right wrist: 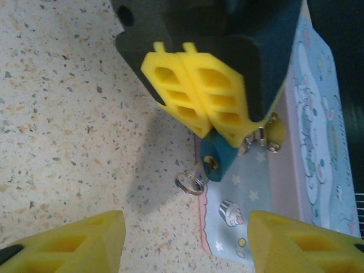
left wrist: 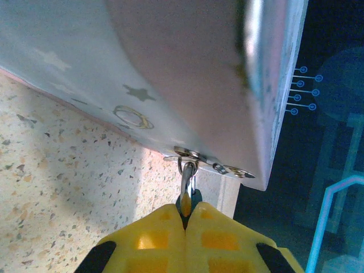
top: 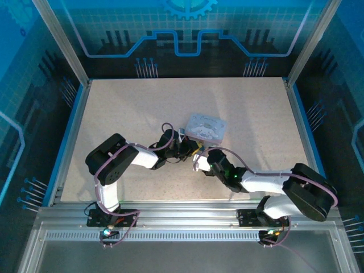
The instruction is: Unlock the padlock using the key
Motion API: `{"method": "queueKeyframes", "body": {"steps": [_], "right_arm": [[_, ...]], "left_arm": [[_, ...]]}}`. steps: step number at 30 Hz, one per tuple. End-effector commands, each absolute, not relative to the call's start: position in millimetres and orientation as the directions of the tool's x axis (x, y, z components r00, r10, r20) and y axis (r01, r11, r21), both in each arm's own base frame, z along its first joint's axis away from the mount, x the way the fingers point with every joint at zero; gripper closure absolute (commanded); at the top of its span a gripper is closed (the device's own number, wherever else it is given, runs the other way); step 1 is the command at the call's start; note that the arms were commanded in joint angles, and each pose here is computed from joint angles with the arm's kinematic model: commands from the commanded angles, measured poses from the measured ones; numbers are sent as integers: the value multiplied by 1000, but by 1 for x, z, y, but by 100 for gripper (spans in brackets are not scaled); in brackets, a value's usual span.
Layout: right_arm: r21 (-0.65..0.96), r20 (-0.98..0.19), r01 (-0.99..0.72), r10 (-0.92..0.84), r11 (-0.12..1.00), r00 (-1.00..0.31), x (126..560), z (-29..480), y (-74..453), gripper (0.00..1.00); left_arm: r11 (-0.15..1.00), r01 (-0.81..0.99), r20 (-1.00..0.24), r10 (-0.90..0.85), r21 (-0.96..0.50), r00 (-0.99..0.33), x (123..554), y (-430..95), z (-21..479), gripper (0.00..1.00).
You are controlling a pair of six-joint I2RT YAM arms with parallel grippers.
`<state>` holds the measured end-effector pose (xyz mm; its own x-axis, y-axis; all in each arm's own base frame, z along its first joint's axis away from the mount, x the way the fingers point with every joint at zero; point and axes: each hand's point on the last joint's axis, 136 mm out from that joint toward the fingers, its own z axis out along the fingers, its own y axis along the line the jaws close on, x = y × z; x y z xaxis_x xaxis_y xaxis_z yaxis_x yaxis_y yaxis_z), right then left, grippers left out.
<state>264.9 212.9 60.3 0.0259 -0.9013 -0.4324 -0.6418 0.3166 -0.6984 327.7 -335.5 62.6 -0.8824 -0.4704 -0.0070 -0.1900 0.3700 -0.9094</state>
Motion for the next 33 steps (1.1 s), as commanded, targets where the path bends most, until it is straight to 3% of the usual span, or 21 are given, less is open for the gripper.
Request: {"method": "queueKeyframes", "body": {"steps": [1,12,20,28,33], "right_arm": [[-708,-495,-604,-867,366,56,277,77,232,45],[-691,-520,-603,-853,398,32,285,73,233,59],[-694,-519,-577,-855,431,-14,293,72,226,80],[-706,-531,-532,-847,467,-37,303,82,225,88],[-707,-544,-512,-837,489,-48,308,91,225,100]], "left_arm": [[307,-152,-12,-474,-940,-880,336,-341,94,97],[297,-155,-5,-477,-942,-879,337,-342,95,97],[297,-158,-2,-475,-942,-880,337,-342,94,97],[293,-159,1,-474,-943,-881,337,-343,95,97],[289,-156,0,-475,-944,-880,337,-343,97,97]]}}
